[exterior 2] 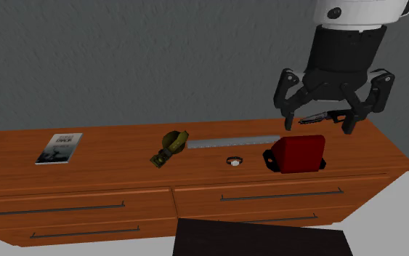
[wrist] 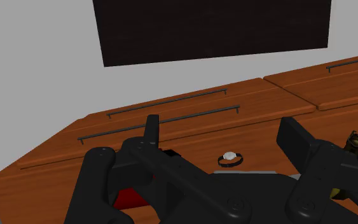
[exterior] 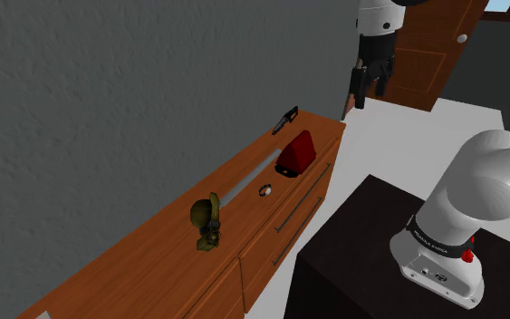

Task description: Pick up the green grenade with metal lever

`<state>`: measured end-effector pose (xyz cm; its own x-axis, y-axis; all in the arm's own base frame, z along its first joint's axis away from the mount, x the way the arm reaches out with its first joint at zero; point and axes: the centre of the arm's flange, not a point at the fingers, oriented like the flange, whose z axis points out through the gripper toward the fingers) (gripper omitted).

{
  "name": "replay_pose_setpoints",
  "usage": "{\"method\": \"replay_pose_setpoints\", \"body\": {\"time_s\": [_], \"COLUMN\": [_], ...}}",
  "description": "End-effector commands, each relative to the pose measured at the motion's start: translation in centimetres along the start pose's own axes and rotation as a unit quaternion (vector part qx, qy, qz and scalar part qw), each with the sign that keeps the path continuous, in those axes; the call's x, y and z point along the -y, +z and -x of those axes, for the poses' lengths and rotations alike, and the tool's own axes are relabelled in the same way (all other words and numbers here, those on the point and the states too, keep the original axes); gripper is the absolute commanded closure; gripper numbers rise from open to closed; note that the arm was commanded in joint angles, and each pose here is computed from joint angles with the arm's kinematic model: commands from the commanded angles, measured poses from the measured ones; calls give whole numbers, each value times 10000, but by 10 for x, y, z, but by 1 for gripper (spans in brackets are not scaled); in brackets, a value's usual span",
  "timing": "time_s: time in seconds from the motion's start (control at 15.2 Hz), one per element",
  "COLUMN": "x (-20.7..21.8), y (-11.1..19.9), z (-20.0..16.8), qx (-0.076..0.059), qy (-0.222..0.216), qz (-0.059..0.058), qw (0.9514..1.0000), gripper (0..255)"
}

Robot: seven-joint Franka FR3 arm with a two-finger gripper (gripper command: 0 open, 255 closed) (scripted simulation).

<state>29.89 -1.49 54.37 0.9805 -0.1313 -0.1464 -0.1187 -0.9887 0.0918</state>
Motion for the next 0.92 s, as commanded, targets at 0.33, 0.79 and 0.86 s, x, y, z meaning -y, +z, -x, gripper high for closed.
{"method": "replay_pose_setpoints", "body": {"time_s": [0.33, 0.79, 0.86], "x": [32, 82, 89], "y": [50, 116, 125], "z": [-4, -18, -21], "qx": [-267, -640, -693], "qy": [256, 613, 664], "qz": [-306, -734, -794], "qw": [9988, 9934, 9922], "gripper": [0, 0, 0]}}
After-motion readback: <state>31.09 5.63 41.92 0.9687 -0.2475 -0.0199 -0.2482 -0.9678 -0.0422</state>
